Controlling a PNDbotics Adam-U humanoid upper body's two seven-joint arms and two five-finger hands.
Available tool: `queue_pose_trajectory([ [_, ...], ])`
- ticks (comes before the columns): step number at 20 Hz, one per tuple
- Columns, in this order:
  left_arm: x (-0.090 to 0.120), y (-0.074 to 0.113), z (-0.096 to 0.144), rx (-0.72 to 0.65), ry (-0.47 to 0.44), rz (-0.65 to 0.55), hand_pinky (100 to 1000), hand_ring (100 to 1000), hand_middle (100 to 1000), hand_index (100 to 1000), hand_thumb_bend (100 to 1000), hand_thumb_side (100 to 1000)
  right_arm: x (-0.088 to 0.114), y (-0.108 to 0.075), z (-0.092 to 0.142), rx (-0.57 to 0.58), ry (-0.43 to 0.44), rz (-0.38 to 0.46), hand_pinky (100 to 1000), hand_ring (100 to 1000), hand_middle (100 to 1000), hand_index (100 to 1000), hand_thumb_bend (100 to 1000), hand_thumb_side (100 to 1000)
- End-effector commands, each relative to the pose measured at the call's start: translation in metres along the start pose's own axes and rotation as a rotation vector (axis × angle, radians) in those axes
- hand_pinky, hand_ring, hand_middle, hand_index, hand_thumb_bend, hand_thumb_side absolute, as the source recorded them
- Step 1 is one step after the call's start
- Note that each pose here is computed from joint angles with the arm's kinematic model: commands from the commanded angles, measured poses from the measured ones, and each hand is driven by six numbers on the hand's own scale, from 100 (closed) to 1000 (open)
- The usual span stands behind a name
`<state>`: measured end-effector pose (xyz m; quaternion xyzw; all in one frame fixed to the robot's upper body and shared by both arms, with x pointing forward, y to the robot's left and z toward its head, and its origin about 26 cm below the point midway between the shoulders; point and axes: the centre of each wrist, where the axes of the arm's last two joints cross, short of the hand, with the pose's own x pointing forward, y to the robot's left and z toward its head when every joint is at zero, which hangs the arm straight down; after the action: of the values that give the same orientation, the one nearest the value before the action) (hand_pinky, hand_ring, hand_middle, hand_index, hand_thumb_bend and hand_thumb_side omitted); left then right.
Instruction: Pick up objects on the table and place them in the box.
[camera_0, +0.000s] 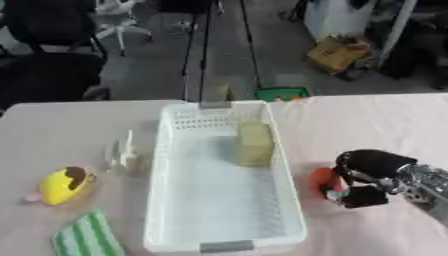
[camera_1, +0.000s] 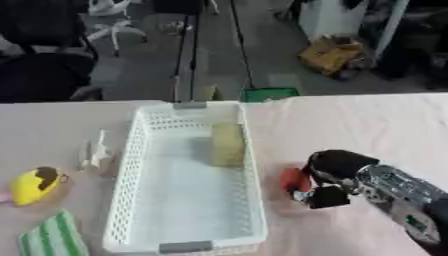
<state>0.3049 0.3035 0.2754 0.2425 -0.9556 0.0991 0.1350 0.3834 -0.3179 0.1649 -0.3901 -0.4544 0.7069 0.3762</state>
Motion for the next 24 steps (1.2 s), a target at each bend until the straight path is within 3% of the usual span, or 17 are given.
queue_pose_trajectory([
  [1, 0.005, 0.002, -0.007, 0.0, -0.032, -0.001, 962, 972, 889, 899, 289, 1000, -0.007, -0.015, 0.005, -0.042, 0.016, 0.015, 900, 889, 428, 602, 191, 1000],
  [4, 0.005, 0.002, -0.007, 0.001, -0.032, -0.001, 962, 972, 889, 899, 289, 1000, -0.006, -0.015, 0.005, -0.043, 0.018, 0.017, 900, 888, 424, 597, 185, 993],
  [7, 0.005, 0.002, -0.007, 0.001, -0.033, -0.002, 962, 972, 890, 899, 288, 1000, -0.007, -0.014, 0.006, -0.037, 0.022, 0.018, 901, 884, 398, 564, 122, 967],
  [24, 0.005, 0.002, -0.008, -0.006, -0.038, -0.006, 962, 972, 890, 899, 290, 1000, -0.001, -0.035, 0.007, -0.062, 0.009, 0.045, 903, 872, 360, 520, 100, 939],
])
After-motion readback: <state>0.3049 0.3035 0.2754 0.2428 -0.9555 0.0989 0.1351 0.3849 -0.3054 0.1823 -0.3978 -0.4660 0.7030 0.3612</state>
